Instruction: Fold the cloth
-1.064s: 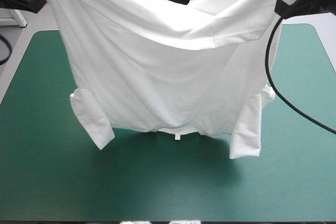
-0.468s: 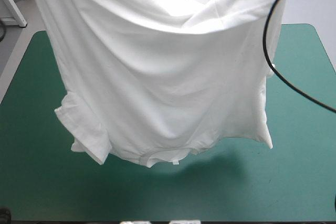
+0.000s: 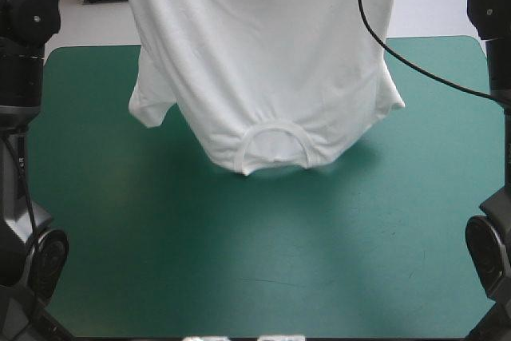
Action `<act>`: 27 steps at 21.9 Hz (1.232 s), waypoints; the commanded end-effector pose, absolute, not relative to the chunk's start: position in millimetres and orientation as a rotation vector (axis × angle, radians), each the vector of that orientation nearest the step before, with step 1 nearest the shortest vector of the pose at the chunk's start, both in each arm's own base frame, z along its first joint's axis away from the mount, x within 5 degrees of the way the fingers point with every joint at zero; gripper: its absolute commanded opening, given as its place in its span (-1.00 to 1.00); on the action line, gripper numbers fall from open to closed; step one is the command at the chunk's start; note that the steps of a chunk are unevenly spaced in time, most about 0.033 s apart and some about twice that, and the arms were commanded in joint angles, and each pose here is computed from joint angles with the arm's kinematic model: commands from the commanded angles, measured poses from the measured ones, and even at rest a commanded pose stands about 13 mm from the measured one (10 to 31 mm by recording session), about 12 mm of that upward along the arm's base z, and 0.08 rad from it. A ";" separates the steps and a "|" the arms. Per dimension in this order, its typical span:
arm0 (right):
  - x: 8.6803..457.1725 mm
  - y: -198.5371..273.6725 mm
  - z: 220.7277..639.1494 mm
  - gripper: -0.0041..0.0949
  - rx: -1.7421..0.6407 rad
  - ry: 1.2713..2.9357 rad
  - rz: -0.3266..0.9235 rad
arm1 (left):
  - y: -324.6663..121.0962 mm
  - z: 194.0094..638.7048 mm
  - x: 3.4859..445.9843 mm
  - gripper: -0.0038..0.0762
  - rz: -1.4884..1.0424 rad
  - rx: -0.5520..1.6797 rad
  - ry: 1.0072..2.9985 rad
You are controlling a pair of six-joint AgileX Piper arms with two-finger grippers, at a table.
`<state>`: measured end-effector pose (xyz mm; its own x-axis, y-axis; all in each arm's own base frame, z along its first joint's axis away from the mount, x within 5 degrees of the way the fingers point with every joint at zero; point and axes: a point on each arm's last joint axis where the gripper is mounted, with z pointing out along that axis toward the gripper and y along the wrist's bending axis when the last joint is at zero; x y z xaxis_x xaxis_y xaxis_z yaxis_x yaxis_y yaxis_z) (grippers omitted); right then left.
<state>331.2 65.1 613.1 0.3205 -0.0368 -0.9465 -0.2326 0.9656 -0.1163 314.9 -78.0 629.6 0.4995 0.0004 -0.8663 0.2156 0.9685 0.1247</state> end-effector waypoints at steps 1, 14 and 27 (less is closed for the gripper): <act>302.4 57.3 642.5 -0.95 -0.215 1.051 0.090 | -70.8 652.9 290.2 -0.93 -0.135 0.175 0.880; 425.3 78.9 503.0 -0.95 -0.214 1.774 0.224 | -96.6 478.7 423.6 -0.93 -0.098 0.322 1.864; 363.8 61.0 318.7 -0.94 -0.246 2.397 0.173 | -87.0 357.5 368.1 -0.93 -0.093 0.342 2.306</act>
<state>389.7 67.8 299.5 -0.7951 -0.1496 -0.5878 -0.2297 0.9712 0.0636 395.9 -89.0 329.4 -0.7242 0.2642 -0.6370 0.2838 0.9560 0.0738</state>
